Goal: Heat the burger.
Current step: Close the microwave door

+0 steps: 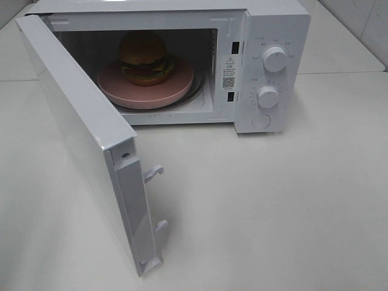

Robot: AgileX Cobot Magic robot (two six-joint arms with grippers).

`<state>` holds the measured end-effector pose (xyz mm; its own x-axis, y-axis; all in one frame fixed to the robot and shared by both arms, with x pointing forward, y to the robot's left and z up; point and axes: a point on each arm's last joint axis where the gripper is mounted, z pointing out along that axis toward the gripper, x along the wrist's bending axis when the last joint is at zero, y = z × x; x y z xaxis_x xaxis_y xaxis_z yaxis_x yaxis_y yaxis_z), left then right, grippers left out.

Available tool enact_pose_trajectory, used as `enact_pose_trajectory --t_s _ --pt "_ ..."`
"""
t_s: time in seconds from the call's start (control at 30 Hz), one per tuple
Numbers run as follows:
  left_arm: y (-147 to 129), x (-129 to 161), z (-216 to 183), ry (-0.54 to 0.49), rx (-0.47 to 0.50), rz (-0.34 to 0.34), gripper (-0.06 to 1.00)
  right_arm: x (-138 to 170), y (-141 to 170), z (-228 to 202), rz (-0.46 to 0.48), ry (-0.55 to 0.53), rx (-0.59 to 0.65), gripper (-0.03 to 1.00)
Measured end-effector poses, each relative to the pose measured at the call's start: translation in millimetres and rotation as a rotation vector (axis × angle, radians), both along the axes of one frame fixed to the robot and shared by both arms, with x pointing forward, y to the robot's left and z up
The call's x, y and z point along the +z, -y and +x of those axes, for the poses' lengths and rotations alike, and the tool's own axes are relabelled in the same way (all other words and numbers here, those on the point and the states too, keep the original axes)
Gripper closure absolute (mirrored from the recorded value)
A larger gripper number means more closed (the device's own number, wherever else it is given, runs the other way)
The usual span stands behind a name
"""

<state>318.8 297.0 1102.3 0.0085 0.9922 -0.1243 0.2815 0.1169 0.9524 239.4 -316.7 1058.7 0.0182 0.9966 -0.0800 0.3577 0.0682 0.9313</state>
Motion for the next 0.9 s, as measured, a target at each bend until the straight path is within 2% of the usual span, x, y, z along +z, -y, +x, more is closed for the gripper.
enact_pose_trajectory --t_s 0.1,0.23,0.27,0.3,0.33,0.37,0.47,0.53,0.63,0.67,0.9 --pt "-1.8 0.8 15.9 0.01 0.006 0.013 0.07 0.0 0.0 0.0 0.0 0.0 0.0 0.22" --pt "-5.3 0.9 39.3 0.034 0.03 0.011 0.17 0.0 0.0 0.0 0.0 0.0 0.0 0.22" --pt "-6.6 -1.2 48.4 0.027 0.037 0.009 0.26 0.0 0.0 0.0 0.0 0.0 0.0 0.22" --pt "-6.6 -1.2 48.4 0.027 0.037 0.009 0.26 0.0 0.0 0.0 0.0 0.0 0.0 0.22" --pt "-7.0 -2.4 52.6 0.023 0.04 0.007 0.31 0.0 0.0 0.0 0.0 0.0 0.0 0.22" --pt "-7.9 -5.2 59.9 0.009 0.045 0.006 0.44 0.0 0.0 0.0 0.0 0.0 0.0 0.22" --pt "-8.2 -6.6 62.9 0.002 0.047 0.005 0.5 0.0 0.0 0.0 0.0 0.0 0.0 0.22" --pt "-9.6 -13.7 75.8 -0.034 0.053 0.003 0.76 0.0 0.0 0.0 0.0 0.0 0.0 0.22" --pt "-9.9 -15.7 79.2 -0.044 0.055 0.002 0.83 0.0 0.0 0.0 0.0 0.0 0.0 0.22" --pt "-10.7 -19.5 85.9 -0.058 0.059 0.002 0.92 0.0 0.0 0.0 0.0 0.0 0.0 0.22" --pt "-15.3 -29.5 111.8 -0.042 0.091 0.008 0.94 0.0 0.0 0.0 0.0 0.0 0.0 0.22"
